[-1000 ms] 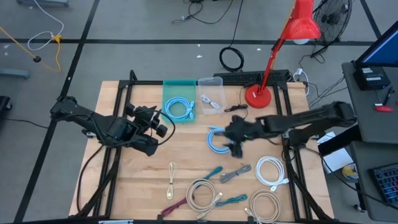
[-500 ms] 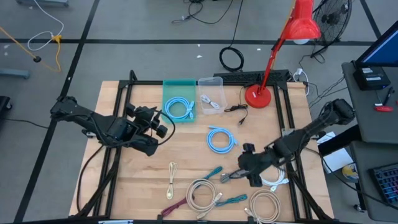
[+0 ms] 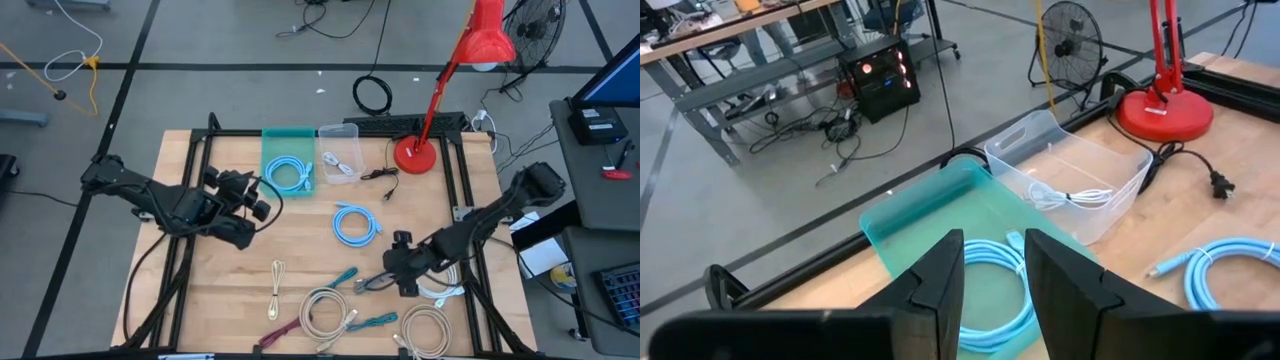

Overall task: Pick and place items into bin
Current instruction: Put the black white charger cable into the transparent bin

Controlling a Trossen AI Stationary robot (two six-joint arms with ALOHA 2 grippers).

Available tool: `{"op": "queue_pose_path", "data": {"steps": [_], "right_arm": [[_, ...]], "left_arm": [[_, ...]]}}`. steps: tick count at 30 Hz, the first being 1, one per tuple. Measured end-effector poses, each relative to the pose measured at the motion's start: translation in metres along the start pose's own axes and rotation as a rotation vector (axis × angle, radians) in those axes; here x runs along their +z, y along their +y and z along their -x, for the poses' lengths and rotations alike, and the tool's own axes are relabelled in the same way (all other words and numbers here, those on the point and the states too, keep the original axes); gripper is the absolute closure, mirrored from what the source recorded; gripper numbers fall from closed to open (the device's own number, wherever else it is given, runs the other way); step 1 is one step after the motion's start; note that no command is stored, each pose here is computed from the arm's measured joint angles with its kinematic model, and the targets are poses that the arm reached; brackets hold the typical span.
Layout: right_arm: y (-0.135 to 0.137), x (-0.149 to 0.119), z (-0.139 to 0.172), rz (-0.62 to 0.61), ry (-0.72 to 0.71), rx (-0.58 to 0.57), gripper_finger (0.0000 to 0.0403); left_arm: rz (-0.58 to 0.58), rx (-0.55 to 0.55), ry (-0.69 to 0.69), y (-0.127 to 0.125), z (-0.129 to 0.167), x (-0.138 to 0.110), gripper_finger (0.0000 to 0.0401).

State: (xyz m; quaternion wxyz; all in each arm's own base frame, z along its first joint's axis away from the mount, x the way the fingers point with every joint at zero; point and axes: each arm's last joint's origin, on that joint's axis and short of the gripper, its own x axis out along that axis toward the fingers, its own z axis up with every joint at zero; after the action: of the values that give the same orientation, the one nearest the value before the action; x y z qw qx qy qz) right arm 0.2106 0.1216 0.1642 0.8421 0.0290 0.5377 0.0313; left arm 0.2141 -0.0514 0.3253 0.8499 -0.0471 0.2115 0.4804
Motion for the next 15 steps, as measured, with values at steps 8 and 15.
{"op": "queue_pose_path", "data": {"steps": [8, 15], "right_arm": [[0.001, -0.004, -0.033, 0.033, 0.1, -0.036, 0.0165], [-0.002, -0.003, -0.034, 0.016, 0.107, -0.039, 0.0177]], "left_arm": [[-0.006, 0.001, 0.008, -0.002, -0.001, -0.001, 0.0288], [-0.006, -0.002, 0.011, -0.002, -0.001, -0.001, 0.0288]]}}
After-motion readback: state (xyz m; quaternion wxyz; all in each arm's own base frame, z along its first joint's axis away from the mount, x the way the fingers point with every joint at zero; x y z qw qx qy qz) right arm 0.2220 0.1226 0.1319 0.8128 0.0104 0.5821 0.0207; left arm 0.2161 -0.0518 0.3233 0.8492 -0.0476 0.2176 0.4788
